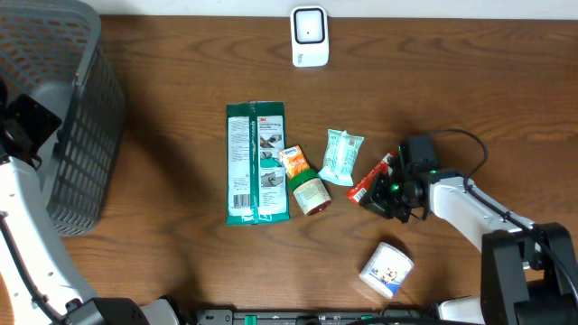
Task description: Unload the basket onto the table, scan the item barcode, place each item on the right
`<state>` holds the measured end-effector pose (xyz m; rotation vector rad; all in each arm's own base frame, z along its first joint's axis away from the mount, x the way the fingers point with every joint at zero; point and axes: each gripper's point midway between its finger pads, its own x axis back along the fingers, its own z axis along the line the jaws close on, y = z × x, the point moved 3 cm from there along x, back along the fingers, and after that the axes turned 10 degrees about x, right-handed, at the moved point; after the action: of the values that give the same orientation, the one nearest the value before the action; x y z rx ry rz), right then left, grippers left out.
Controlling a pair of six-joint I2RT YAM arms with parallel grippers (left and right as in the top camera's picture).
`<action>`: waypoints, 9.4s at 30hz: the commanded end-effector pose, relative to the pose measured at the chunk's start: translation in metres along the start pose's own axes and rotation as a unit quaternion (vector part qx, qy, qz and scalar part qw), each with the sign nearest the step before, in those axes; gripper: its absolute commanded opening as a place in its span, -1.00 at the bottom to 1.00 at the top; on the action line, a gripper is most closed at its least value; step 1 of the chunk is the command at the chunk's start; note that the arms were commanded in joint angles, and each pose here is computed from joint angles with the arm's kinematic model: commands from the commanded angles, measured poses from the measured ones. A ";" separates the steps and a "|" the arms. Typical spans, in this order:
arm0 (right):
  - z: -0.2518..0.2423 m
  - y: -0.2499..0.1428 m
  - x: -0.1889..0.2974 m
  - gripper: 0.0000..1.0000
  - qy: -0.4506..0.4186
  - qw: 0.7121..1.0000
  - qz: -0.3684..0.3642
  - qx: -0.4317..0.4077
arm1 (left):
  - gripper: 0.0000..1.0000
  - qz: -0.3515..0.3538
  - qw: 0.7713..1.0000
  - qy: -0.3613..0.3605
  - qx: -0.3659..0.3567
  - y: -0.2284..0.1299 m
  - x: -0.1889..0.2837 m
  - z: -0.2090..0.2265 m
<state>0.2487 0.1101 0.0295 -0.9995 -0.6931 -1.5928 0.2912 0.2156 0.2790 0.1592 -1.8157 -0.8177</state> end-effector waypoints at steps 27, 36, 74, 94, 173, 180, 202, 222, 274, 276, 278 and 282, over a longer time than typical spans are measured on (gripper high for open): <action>0.060 0.054 0.119 0.40 -0.038 0.965 -0.161 0.206 | 0.87 -0.004 1.000 0.002 -0.005 0.004 0.000 0.000; 0.076 0.057 0.088 0.36 0.002 0.966 -0.126 0.226 | 0.87 -0.004 1.000 0.002 -0.005 0.004 0.000 0.000; 0.057 0.095 -0.008 0.44 -0.003 0.977 -0.082 0.196 | 0.87 -0.004 1.000 0.002 -0.005 0.004 0.000 0.000; 0.052 0.073 -0.033 0.32 -0.014 0.984 -0.079 0.161 | 0.87 -0.004 1.000 0.002 -0.005 0.004 0.000 0.000; 0.067 0.102 0.021 0.98 -0.124 0.549 -0.123 0.818 | 0.87 -0.003 1.000 0.002 -0.005 0.004 0.000 0.000; 0.099 0.107 0.071 0.98 -0.114 0.619 -0.225 0.743 | 0.87 -0.004 1.000 0.002 -0.005 0.004 0.000 0.000; 0.035 0.098 0.054 0.79 0.021 0.948 -0.148 0.281 | 0.87 -0.003 1.000 0.002 -0.005 0.004 0.000 0.000; 0.008 0.103 0.011 0.54 0.049 0.941 -0.096 0.319 | 0.87 -0.004 1.000 0.002 -0.005 0.004 0.000 0.000; 0.006 0.082 0.002 0.47 0.012 0.980 -0.184 0.078 | 0.87 -0.004 1.000 0.002 -0.005 0.004 0.000 0.000; 0.005 0.081 0.000 0.46 0.010 0.979 -0.181 0.087 | 0.87 -0.004 1.000 0.002 -0.005 0.004 0.000 0.000; 0.008 0.079 -0.004 0.44 0.016 0.980 -0.173 0.100 | 0.87 -0.004 1.000 0.002 -0.005 0.004 0.000 0.000; 0.017 0.073 -0.009 0.43 0.021 0.979 -0.165 0.115 | 0.87 -0.004 1.000 0.002 -0.005 0.004 0.000 0.000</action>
<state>0.3346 0.1034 0.0396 -0.6751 -1.0181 -1.8257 0.2912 0.2156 0.2788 0.1586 -1.8153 -0.8179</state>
